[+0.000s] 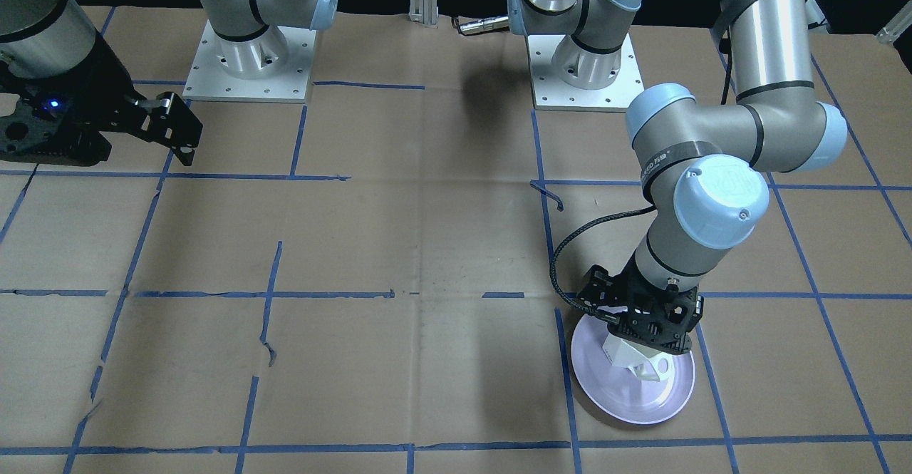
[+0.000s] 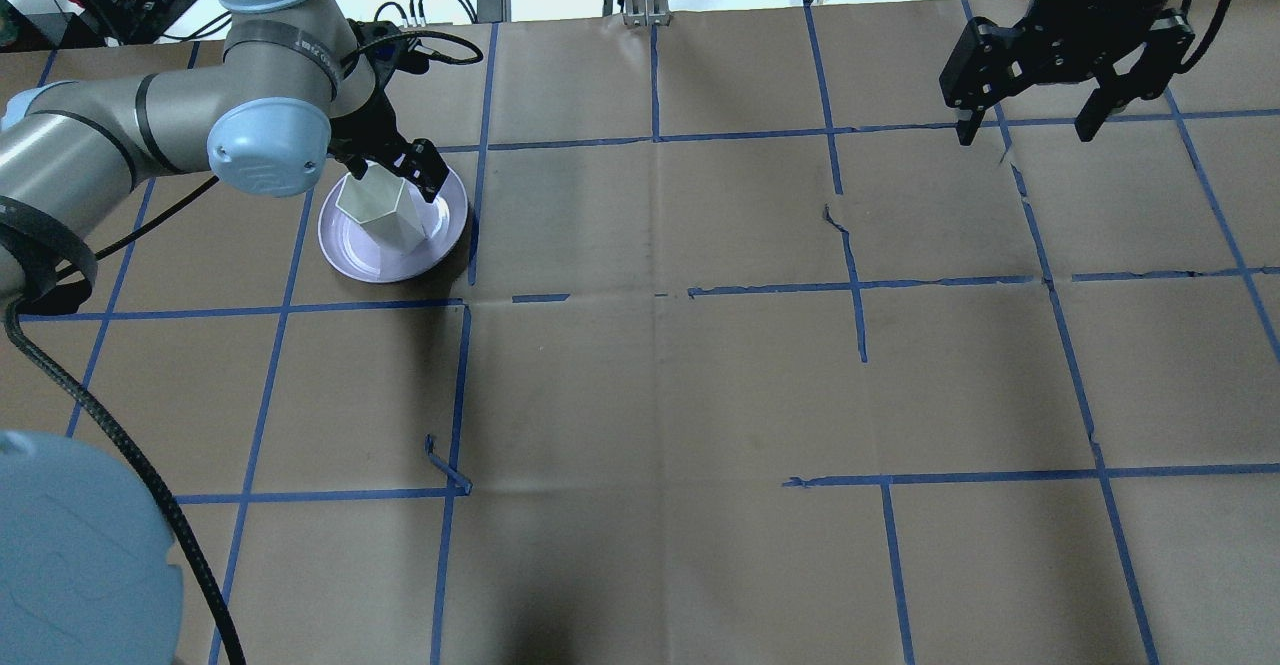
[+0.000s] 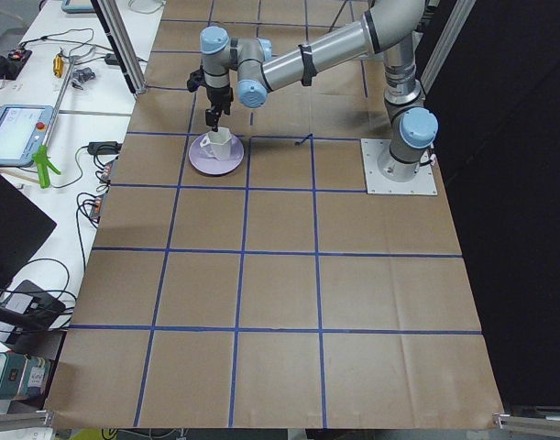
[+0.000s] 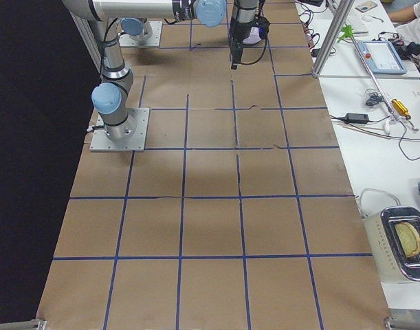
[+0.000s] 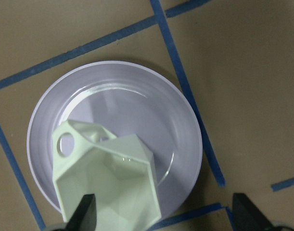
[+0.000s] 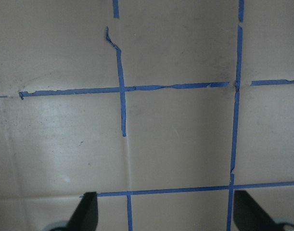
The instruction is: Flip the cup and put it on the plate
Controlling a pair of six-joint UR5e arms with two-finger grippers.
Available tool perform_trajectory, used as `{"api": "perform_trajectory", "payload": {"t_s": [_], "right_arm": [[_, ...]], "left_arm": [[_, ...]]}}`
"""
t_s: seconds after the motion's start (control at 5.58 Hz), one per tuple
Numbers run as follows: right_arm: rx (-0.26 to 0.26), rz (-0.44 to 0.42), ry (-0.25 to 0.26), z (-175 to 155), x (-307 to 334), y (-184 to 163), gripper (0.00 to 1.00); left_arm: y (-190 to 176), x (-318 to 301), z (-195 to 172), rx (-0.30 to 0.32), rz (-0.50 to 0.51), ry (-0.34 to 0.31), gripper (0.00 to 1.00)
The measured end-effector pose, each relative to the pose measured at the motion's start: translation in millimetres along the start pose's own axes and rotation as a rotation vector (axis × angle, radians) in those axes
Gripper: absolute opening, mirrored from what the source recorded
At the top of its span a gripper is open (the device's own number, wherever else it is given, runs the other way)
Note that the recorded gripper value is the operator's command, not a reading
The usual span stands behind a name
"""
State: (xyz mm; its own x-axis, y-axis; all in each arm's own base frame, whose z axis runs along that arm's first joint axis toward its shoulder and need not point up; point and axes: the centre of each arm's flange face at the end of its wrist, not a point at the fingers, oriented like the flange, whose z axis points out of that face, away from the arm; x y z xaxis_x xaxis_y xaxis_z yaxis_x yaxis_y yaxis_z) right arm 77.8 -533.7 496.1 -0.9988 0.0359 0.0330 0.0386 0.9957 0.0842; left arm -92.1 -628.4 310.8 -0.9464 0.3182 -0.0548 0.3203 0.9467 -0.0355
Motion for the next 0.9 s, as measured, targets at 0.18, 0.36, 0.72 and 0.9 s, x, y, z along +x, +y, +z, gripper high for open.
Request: {"api": "perform_trajectory", "payload": {"t_s": [0.18, 0.36, 0.72, 0.9], "right_arm": [[0.000, 0.000, 0.000, 0.0, 0.0, 0.0, 1.00], [0.000, 0.000, 0.000, 0.0, 0.0, 0.0, 1.00], [0.000, 0.000, 0.000, 0.1, 0.0, 0.0, 1.00], [0.000, 0.000, 0.000, 0.1, 0.0, 0.0, 1.00]], "left_arm": [[5.4, 14.3, -34.3, -0.015, -0.040, 0.009, 0.99], [10.4, 37.3, -72.1, -0.040, -0.082, 0.018, 0.99], [38.5, 79.0, -146.4, -0.066, -0.152, 0.027, 0.99], [53.5, 87.2, -167.0, -0.064, -0.168, 0.027, 0.99]]}}
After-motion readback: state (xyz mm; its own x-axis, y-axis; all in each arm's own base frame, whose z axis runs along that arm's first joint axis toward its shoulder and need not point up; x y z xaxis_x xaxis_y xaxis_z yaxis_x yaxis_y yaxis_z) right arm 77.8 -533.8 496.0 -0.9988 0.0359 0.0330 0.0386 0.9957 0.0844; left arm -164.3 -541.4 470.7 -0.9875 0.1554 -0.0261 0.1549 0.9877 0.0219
